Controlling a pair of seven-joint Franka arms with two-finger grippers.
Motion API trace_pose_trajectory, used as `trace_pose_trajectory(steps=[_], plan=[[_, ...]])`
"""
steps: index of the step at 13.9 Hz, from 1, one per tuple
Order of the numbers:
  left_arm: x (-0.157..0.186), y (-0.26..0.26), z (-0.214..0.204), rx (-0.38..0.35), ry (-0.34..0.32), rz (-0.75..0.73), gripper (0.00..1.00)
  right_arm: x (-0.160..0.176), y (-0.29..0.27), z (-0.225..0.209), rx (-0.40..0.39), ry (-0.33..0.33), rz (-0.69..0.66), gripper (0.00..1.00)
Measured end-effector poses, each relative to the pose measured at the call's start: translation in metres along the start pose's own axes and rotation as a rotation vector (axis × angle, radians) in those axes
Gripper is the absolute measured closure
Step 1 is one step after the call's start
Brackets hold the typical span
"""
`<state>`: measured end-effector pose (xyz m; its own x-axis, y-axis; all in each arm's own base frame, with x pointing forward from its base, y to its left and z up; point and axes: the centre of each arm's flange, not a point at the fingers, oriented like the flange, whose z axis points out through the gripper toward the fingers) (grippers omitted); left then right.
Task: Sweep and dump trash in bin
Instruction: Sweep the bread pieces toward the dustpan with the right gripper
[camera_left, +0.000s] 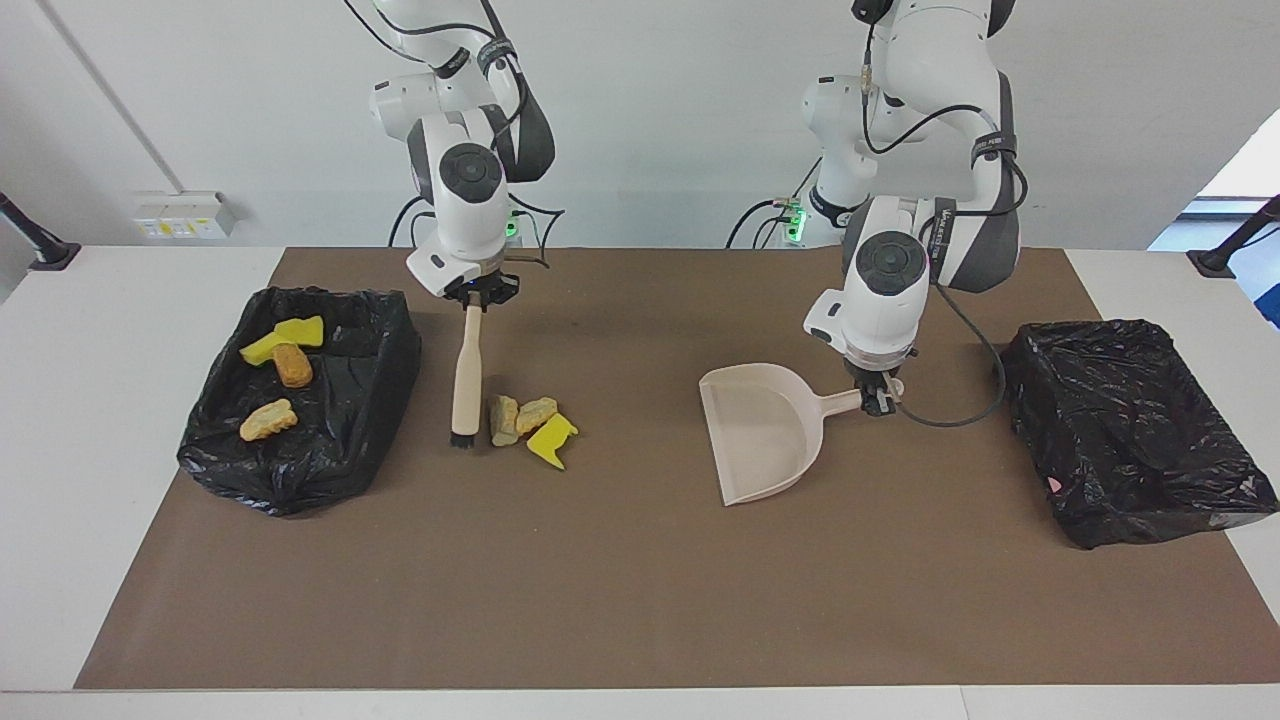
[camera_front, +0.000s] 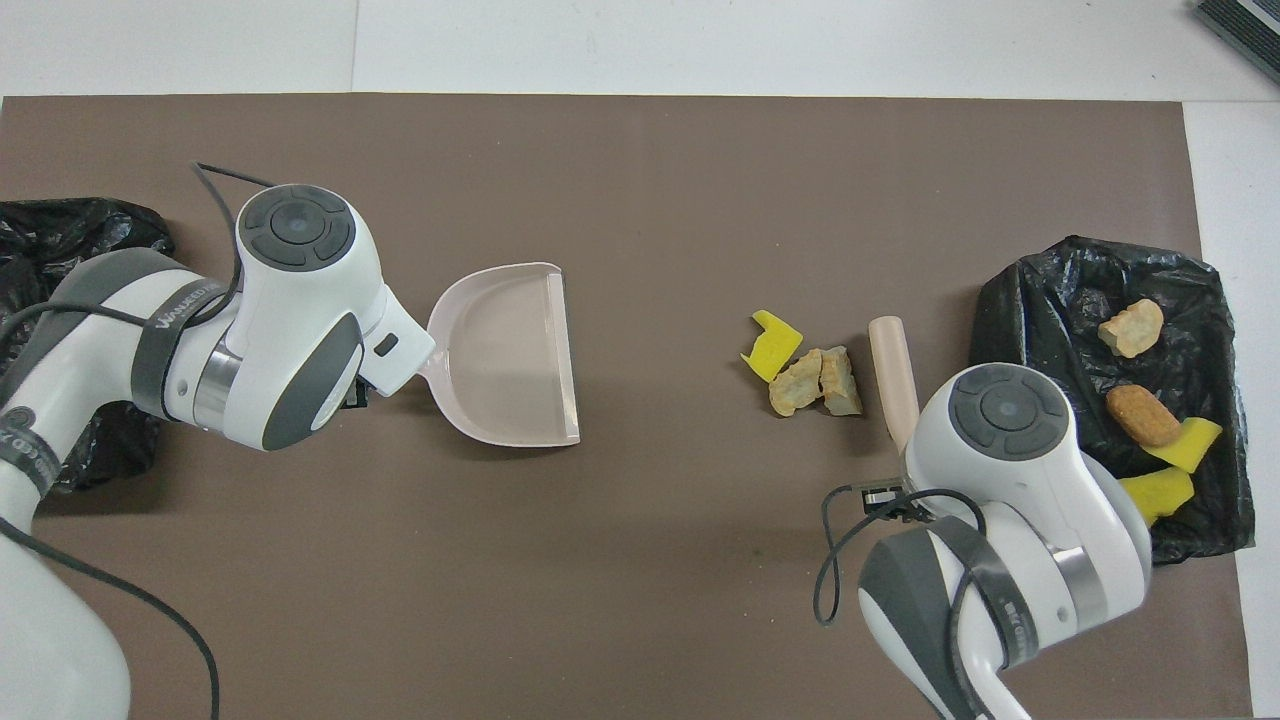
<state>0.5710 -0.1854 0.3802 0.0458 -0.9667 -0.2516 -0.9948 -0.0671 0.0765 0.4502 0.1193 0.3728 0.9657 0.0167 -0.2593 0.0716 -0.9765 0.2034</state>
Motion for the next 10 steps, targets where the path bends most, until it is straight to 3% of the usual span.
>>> trace_pose_trajectory(steps=[4, 10], plan=[[0.001, 0.003, 0.001, -0.002, -0.003, -0.023, 0.69, 0.014, -0.005, 0.019, 0.023, -0.018, -0.039, 0.74], [0.015, 0.012, -0.002, 0.003, -0.006, -0.056, 0.69, 0.017, -0.045, 0.005, 0.157, -0.023, -0.040, 0.74]])
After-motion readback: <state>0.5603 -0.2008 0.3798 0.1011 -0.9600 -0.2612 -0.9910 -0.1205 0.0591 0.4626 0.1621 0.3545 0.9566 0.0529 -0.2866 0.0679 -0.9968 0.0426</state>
